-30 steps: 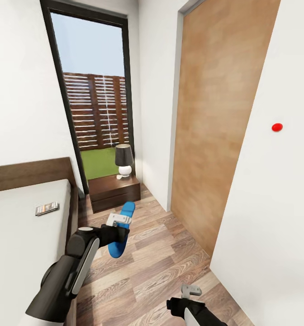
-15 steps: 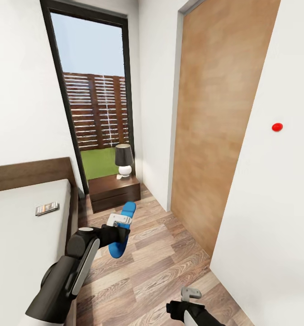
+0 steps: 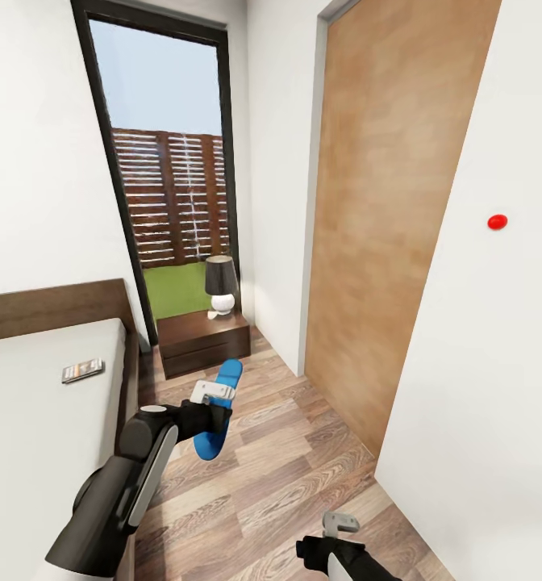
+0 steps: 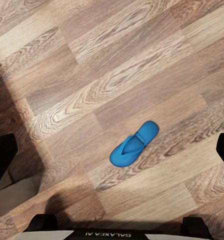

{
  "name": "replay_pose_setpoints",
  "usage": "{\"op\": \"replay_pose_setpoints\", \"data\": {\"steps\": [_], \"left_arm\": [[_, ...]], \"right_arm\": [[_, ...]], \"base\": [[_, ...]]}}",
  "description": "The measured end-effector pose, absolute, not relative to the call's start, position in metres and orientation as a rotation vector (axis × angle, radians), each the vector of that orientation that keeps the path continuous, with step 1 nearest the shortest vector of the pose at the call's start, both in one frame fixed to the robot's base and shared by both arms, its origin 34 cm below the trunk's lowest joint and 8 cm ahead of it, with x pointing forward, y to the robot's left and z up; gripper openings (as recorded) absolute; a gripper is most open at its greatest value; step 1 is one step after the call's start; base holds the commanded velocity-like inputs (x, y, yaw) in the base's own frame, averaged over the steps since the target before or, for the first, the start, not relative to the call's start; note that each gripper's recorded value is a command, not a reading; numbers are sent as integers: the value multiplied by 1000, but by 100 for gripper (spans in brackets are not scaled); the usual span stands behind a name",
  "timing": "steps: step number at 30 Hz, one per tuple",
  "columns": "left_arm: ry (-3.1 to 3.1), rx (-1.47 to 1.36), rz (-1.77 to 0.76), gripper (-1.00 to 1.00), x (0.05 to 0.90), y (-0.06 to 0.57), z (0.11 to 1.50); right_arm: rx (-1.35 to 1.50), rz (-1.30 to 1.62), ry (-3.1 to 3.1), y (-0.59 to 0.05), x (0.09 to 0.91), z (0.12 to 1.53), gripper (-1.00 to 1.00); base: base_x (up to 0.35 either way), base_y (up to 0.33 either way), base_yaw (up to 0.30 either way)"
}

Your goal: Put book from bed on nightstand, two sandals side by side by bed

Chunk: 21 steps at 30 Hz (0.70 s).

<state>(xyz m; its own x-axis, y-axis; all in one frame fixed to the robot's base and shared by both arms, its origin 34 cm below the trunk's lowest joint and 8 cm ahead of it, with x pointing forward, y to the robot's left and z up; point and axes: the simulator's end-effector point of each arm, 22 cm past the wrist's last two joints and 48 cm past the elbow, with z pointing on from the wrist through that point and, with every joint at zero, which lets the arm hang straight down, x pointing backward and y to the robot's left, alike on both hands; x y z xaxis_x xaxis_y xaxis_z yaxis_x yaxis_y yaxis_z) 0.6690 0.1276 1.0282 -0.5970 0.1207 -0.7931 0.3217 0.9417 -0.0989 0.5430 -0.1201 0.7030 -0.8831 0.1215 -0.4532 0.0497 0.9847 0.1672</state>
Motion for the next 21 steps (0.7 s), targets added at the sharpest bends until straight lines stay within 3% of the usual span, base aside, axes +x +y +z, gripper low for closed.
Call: {"op": "replay_pose_setpoints", "data": {"steps": [21], "left_arm": [[2207,311,-286,-100,675,129,1006]], "right_arm": [[170,218,2653,-121,551,682,100]], "base": [[0,0,0]]}}
